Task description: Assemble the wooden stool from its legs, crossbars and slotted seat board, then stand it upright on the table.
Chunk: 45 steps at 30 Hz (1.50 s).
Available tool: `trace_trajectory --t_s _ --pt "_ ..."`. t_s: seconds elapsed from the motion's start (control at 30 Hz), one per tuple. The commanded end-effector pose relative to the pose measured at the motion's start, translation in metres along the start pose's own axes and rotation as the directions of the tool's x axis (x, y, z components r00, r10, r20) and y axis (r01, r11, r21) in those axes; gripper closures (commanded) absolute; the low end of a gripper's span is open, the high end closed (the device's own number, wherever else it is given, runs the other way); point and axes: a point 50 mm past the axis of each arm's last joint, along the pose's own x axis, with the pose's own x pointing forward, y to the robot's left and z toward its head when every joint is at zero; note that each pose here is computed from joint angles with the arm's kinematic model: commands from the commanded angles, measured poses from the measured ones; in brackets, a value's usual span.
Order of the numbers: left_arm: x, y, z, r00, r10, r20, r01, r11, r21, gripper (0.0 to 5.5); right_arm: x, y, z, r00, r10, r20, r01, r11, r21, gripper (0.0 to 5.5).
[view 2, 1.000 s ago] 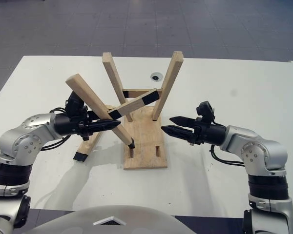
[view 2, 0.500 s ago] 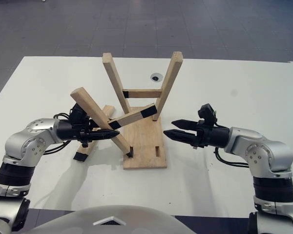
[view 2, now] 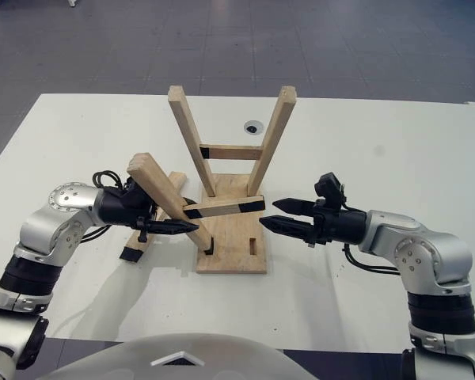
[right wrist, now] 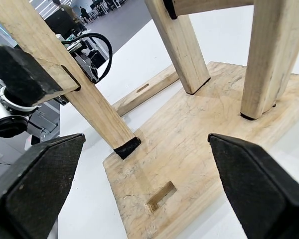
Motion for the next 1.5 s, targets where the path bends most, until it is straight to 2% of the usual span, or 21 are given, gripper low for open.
trace_trajectory --t_s 0.03,0.2,0.27,0.33,0.53,0.67,0.73,0.8,0.9,1.0,1.17,1.3,1.5 --pt "-0.008 0.011 -0.011 0.993 0.059 -0.106 -0.063 0.997 -0.034 3.44 0.001 0.004 -0.001 1.0 0.016 -0.013 -0.016 1.0 -0.003 0.95" --pt "-0.008 0.009 -0.019 0.987 0.092 -0.136 -0.086 0.995 0.044 3.44 0.001 0.005 -0.004 1.0 0.002 0.0 -0.002 1.0 0.004 0.95" --pt "-0.002 -0.001 -0.035 0.975 0.096 -0.202 -0.074 0.99 0.117 3.44 -0.006 0.001 -0.006 0.999 -0.047 0.0 0.047 0.999 0.004 0.95" --pt "0.003 -0.013 -0.05 0.963 0.088 -0.256 -0.046 0.985 0.167 3.44 -0.017 -0.014 -0.002 0.985 -0.17 0.037 0.17 0.985 0.019 0.95" --pt "0.003 -0.038 -0.084 0.947 0.011 -0.321 0.025 0.994 0.105 3.44 -0.038 -0.045 0.025 0.87 -0.454 0.192 0.448 0.891 0.076 0.95" --pt "-0.01 -0.046 -0.103 0.922 -0.008 -0.387 0.035 0.997 0.064 3.44 -0.033 -0.04 0.045 0.844 -0.475 0.25 0.474 0.878 0.066 0.95" --pt "-0.011 -0.043 -0.11 0.899 0.025 -0.437 0.011 0.997 0.08 3.44 -0.027 -0.035 0.051 0.856 -0.468 0.219 0.466 0.883 0.061 0.95" --pt "-0.007 -0.035 -0.103 0.907 0.052 -0.418 -0.011 0.995 0.1 3.44 -0.021 -0.029 0.056 0.881 -0.436 0.185 0.436 0.899 0.042 0.95" --pt "-0.001 -0.025 -0.09 0.922 0.069 -0.38 -0.03 0.994 0.108 3.44 -0.02 -0.022 0.062 0.897 -0.4 0.189 0.404 0.914 0.019 0.95" --pt "0.001 -0.016 -0.085 0.903 0.096 -0.418 -0.055 0.993 0.107 3.44 -0.018 -0.007 0.074 0.921 -0.329 0.209 0.342 0.939 -0.027 0.95" --pt "0.001 -0.014 -0.083 0.906 0.116 -0.408 -0.075 0.991 0.114 3.44 -0.009 0.034 0.105 0.963 -0.136 0.233 0.186 0.96 -0.209 0.95" --pt "0.002 -0.013 -0.084 0.906 0.139 -0.399 -0.102 0.988 0.113 3.44 0.003 0.075 0.13 0.97 0.064 0.236 0.03 0.926 -0.376 0.95" --pt "0.009 0.001 -0.081 0.903 0.233 -0.362 -0.216 0.972 0.087 3.44 0.051 0.077 0.112 0.988 0.107 0.113 -0.051 0.907 -0.418 0.95"
